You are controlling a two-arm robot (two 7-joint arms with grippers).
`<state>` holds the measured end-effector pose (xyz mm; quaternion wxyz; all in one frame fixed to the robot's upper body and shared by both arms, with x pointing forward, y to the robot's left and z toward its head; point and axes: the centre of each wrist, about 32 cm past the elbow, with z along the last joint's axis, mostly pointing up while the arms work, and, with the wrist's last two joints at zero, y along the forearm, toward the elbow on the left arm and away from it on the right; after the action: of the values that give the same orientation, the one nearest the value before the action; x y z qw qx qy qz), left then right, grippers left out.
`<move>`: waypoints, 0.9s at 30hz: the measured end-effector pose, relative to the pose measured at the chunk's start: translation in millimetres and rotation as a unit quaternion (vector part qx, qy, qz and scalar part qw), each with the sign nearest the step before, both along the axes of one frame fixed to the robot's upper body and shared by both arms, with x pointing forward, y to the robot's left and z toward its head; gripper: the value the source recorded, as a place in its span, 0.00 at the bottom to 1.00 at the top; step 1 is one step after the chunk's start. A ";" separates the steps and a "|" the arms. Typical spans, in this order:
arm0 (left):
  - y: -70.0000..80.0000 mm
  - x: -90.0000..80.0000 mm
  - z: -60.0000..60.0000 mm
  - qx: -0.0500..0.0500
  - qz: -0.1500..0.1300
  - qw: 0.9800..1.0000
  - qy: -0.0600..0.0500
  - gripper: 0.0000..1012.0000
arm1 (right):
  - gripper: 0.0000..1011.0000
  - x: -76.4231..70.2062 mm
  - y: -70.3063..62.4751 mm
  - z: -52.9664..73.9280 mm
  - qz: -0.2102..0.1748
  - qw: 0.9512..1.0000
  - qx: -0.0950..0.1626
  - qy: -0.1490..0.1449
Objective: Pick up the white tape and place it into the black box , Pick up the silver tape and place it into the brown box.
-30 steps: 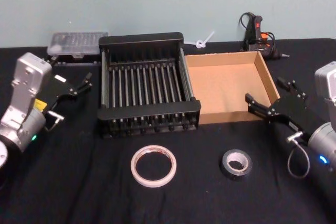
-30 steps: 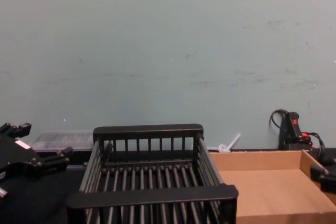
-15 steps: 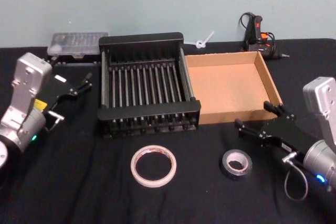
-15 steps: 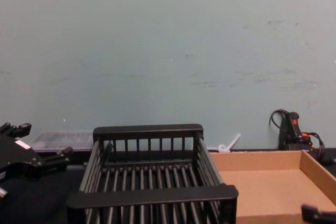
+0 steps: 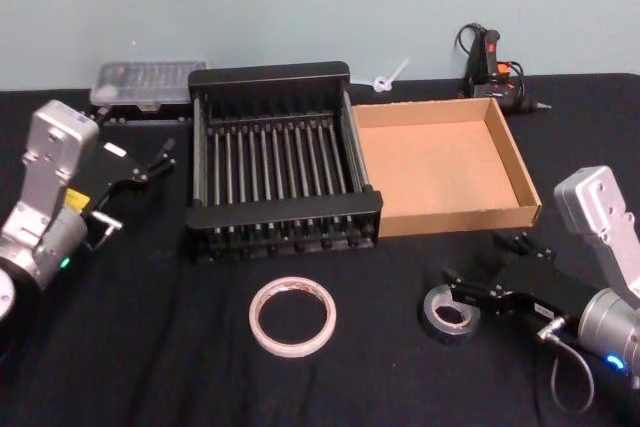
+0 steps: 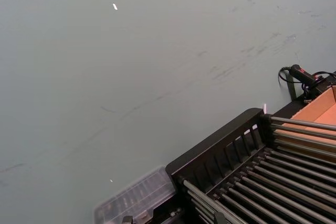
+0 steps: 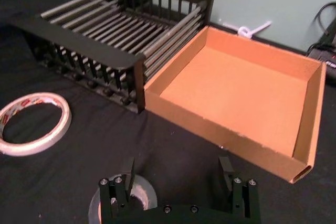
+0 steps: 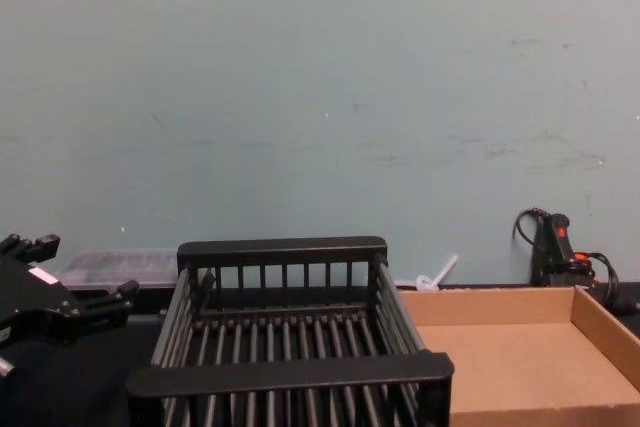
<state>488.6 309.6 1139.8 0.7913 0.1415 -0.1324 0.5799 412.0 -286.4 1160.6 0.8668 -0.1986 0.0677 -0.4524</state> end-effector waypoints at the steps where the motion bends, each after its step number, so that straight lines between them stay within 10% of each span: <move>1: 0.0 0.0 0.0 0.000 0.000 1.000 0.000 0.99 | 0.99 0.0 0.0 0.0 0.001 1.000 -0.001 0.002; 27: 0.0 0.0 0.0 0.000 0.000 1.000 0.000 0.99 | 0.99 0.8 1.4 -0.3 0.010 0.998 -0.029 0.047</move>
<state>488.6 309.7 1139.8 0.7913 0.1415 -0.1324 0.5799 412.9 -285.0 1160.3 0.8611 -0.2455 0.0934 -0.4353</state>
